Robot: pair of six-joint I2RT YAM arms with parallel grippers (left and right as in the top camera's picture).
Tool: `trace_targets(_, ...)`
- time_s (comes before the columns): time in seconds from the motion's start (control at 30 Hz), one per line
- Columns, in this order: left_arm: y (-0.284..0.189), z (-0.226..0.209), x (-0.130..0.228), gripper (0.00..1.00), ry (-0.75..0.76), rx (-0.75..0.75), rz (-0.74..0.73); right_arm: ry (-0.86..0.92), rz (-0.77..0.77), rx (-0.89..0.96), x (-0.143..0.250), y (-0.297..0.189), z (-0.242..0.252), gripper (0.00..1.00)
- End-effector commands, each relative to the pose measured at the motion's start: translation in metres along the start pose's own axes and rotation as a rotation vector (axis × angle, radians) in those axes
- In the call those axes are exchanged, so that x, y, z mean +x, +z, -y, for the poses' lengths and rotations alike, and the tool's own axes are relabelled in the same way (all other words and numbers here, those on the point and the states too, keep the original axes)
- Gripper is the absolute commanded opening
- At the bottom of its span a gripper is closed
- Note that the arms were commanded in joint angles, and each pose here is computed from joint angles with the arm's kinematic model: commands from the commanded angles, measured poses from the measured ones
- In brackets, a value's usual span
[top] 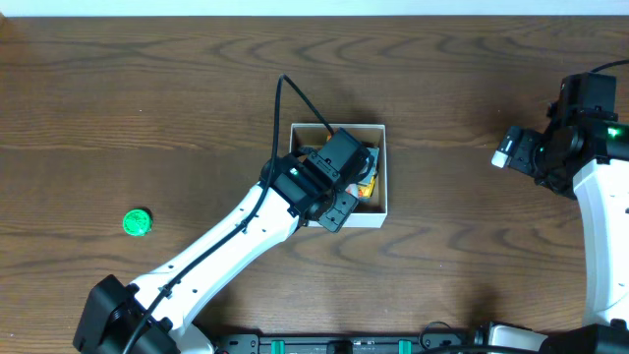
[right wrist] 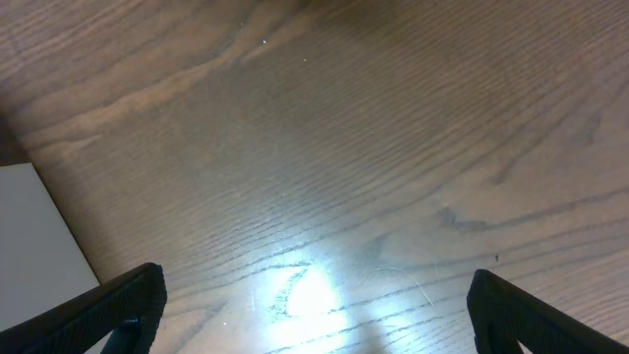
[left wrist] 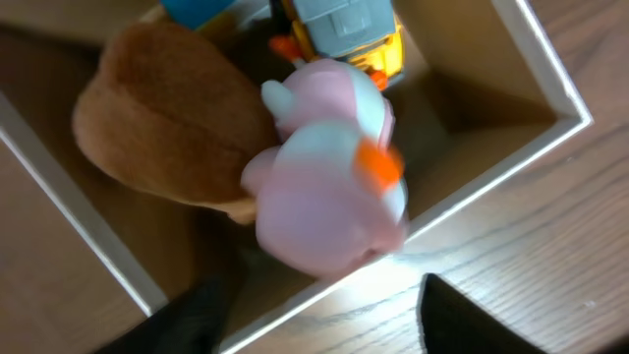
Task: Pack container
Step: 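Carry the bird with left gripper over the box and release it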
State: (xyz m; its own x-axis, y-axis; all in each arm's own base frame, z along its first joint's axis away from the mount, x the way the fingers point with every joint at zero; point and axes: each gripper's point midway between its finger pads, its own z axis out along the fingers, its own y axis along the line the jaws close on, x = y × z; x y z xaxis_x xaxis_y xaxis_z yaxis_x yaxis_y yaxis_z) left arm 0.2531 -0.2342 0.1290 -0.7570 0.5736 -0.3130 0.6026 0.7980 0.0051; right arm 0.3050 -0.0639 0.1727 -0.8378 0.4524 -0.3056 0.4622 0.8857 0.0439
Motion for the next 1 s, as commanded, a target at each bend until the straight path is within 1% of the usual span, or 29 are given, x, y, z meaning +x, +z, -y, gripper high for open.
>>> trace_targets(0.0,-0.003,-0.008,-0.003,0.70,0.003,-0.043,0.012,-0.015,-0.006,-0.001,0.000,0.001,0.001,0.99)
trace_targets(0.17,-0.009,-0.012,-0.008,0.70,-0.024,-0.050,0.040,-0.015,-0.006,-0.001,0.001,0.001,0.001,0.99)
trace_targets(0.2,-0.010,-0.014,-0.008,0.68,-0.030,-0.051,0.046,-0.015,-0.006,-0.001,0.001,0.001,0.001,0.99)
trace_targets(0.23,-0.011,-0.016,-0.009,0.64,-0.034,-0.052,0.052,-0.015,-0.006,-0.001,0.001,0.001,0.001,0.99)
trace_targets(0.27,-0.012,-0.016,-0.011,0.52,-0.040,-0.052,0.058,-0.015,-0.006,-0.001,0.001,0.001,0.001,0.99)
trace_targets(0.3,-0.013,-0.018,-0.012,0.29,-0.044,-0.052,0.066,-0.016,-0.006,-0.001,0.000,0.001,0.001,0.99)
trace_targets(0.33,-0.014,-0.018,-0.014,0.12,-0.046,-0.052,0.076,-0.015,-0.006,-0.001,0.000,0.001,0.001,0.99)
trace_targets(0.37,-0.014,-0.018,-0.017,0.06,-0.047,-0.051,0.086,-0.016,-0.006,-0.001,0.000,0.001,0.001,0.99)
trace_targets(0.67,-0.012,-0.014,-0.028,0.06,-0.049,-0.031,0.127,-0.015,-0.003,-0.002,0.000,0.001,0.000,0.99)
trace_targets(0.8,-0.005,-0.003,-0.027,0.06,-0.045,0.032,0.103,-0.015,-0.003,-0.002,0.000,0.001,0.000,0.99)
trace_targets(0.97,0.008,-0.001,-0.022,0.06,-0.044,0.039,0.061,-0.015,-0.004,-0.002,0.000,0.001,0.001,0.99)
